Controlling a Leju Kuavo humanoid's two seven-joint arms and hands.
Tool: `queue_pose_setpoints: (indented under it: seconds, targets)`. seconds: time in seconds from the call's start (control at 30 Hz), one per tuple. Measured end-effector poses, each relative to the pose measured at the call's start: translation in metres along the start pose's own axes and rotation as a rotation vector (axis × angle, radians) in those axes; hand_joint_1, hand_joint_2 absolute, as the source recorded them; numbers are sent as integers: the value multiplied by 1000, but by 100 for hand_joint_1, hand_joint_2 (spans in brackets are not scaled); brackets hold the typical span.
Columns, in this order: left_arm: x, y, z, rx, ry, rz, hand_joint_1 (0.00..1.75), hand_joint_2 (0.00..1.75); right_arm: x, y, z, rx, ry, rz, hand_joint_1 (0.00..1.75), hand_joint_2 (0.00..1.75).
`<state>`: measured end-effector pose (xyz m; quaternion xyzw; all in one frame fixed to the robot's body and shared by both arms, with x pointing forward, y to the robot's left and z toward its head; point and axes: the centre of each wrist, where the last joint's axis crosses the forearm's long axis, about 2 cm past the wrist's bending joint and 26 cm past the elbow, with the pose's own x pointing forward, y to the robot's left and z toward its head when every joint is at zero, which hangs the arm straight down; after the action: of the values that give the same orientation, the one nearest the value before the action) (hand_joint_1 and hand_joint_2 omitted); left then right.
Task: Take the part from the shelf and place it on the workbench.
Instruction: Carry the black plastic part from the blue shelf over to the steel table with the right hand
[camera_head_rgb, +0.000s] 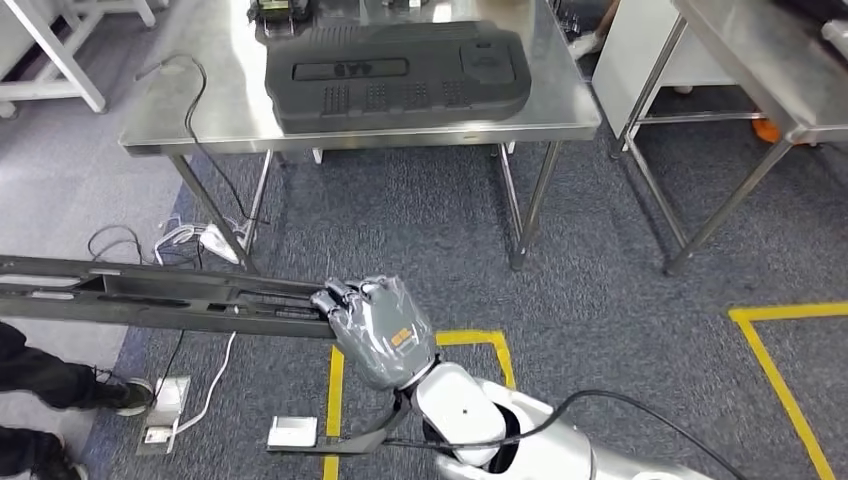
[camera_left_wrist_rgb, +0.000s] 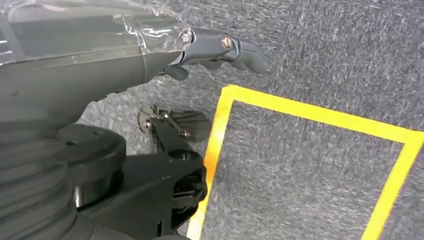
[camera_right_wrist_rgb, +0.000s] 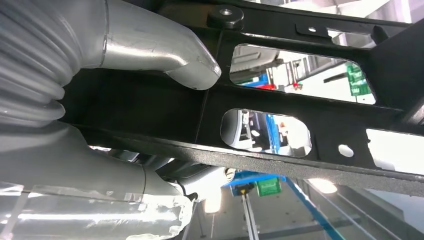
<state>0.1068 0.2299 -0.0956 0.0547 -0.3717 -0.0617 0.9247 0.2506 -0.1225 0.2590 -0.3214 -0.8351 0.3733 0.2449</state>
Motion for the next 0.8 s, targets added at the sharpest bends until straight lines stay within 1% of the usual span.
queue_pose_setpoints:
  seconds: [0.8]
  targets:
    - [-2, 0, 1, 0, 3, 0, 0, 175, 0, 1, 0, 0, 10, -10, 175, 175]
